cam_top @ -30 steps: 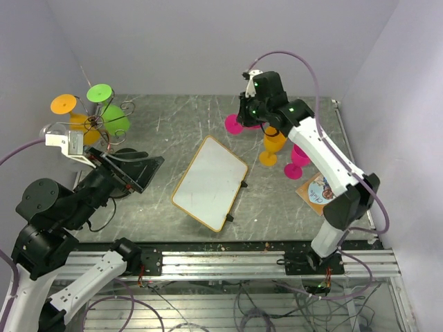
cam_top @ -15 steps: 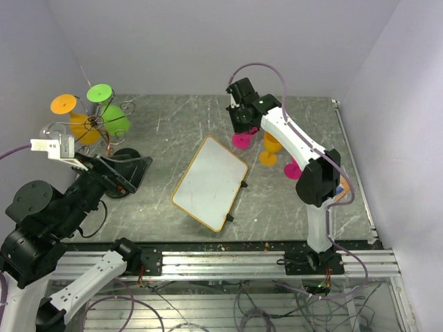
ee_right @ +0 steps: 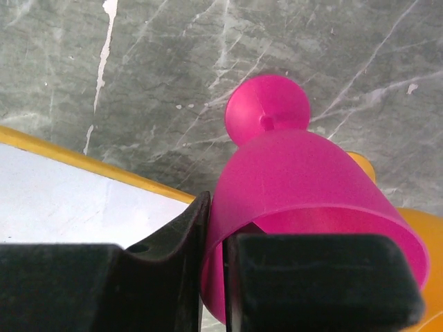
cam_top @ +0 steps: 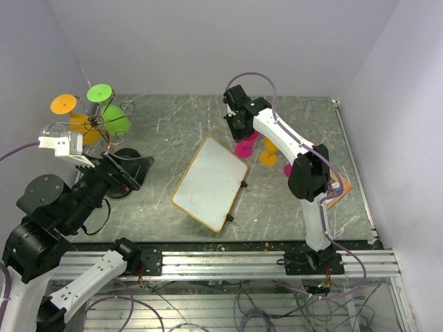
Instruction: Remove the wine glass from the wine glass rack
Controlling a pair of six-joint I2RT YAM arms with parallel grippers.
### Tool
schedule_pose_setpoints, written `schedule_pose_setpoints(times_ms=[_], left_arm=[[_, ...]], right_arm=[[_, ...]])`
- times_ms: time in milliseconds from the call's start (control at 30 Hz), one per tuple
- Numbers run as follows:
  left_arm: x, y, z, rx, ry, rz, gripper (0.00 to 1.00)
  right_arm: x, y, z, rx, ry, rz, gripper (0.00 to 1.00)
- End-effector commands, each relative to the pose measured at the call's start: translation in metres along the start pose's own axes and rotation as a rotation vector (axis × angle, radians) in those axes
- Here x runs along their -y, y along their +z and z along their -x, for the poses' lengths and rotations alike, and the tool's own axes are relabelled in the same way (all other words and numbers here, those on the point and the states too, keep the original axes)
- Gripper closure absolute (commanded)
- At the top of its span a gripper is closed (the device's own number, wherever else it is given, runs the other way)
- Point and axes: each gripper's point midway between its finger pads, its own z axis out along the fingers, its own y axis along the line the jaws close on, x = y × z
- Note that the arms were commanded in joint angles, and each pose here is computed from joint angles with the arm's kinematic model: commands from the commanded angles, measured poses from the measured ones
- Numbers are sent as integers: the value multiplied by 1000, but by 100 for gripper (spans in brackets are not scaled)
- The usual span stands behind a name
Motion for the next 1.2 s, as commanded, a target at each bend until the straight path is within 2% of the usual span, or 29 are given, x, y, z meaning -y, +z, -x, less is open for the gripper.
schedule_pose_setpoints(times_ms=[0, 233, 433, 533, 733, 800, 933, 1033, 1167], left_arm=[[-3, 14, -11, -39, -11, 19, 5], [-8, 26, -25, -81, -12, 42, 2], [-1, 40, -23, -112, 10, 38, 0], [7, 48, -18, -104, -1, 19, 1], [14, 77, -19, -107, -13, 13, 1], [15, 89, -25, -123, -17, 8, 0], [16, 113, -31, -132, -15, 9, 0], [17, 126, -19, -100, 23, 27, 1], [28, 145, 6, -57, 84, 14, 1]], right_arm=[[5, 2, 7, 18, -17, -19, 85], [7, -7, 19, 46, -17, -29, 55], [9, -57, 39, 157, -4, -11, 23], [7, -92, 44, 239, 12, 32, 12], [16, -156, 43, 412, 44, 48, 1], [14, -178, 38, 461, 59, 82, 0], [-6, -230, 24, 598, 63, 262, 0], [-17, -256, 8, 693, 55, 370, 0], [-13, -269, -15, 756, 58, 383, 0]])
